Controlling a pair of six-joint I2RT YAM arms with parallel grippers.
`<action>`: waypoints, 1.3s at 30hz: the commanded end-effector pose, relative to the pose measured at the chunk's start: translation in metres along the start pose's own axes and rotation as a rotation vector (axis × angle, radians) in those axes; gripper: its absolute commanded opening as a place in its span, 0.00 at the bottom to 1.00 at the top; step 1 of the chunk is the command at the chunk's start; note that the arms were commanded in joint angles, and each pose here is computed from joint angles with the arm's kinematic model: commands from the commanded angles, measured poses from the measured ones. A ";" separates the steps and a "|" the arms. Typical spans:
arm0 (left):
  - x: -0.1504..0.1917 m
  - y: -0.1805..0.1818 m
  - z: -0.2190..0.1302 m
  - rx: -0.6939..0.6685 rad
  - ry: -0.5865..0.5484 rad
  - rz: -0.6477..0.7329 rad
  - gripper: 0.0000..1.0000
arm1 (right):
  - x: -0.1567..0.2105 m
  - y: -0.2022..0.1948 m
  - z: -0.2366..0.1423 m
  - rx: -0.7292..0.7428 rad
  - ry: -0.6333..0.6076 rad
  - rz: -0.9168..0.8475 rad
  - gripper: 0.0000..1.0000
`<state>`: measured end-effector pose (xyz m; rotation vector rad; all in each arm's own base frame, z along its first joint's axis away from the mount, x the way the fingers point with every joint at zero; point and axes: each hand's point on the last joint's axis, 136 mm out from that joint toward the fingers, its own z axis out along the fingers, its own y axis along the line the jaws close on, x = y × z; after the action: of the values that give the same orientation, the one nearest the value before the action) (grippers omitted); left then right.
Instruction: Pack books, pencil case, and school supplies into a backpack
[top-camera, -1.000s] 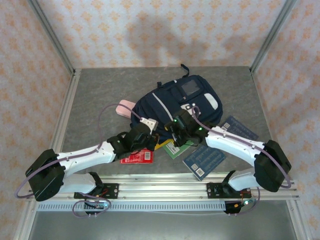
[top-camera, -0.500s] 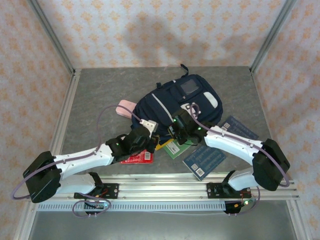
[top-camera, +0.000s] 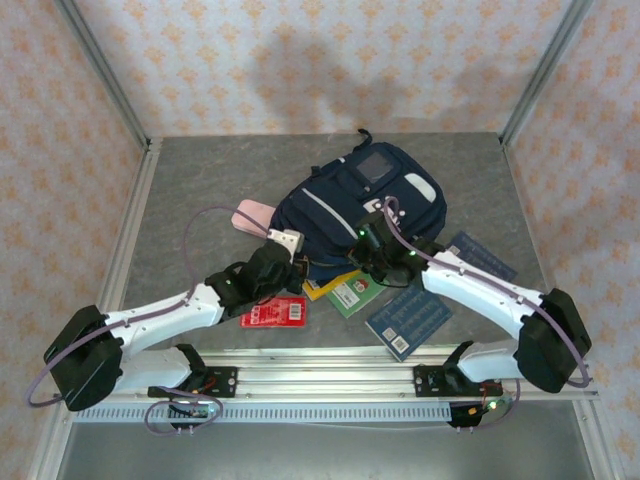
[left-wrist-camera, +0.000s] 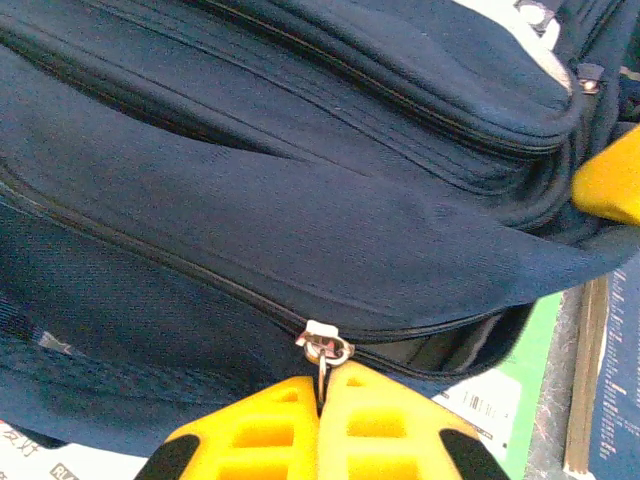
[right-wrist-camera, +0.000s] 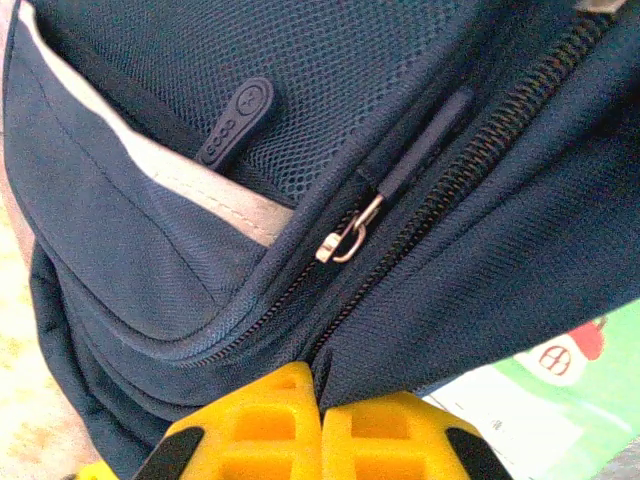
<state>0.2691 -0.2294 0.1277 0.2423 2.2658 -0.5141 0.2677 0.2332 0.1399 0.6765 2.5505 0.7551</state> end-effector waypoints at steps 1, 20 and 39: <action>0.000 0.021 0.003 -0.090 0.007 -0.028 0.00 | -0.025 -0.005 -0.023 0.053 -0.085 -0.205 0.00; -0.010 -0.011 0.046 0.033 0.081 -0.065 0.00 | -0.066 -0.093 -0.048 0.265 -0.075 -0.188 0.37; -0.038 -0.076 0.018 0.210 0.013 -0.014 0.00 | -0.010 0.010 -0.067 -0.063 0.056 0.458 0.55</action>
<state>0.2803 -0.2910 0.1259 0.3115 2.3257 -0.6804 0.2383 0.1881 0.1883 1.0699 2.5150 0.8673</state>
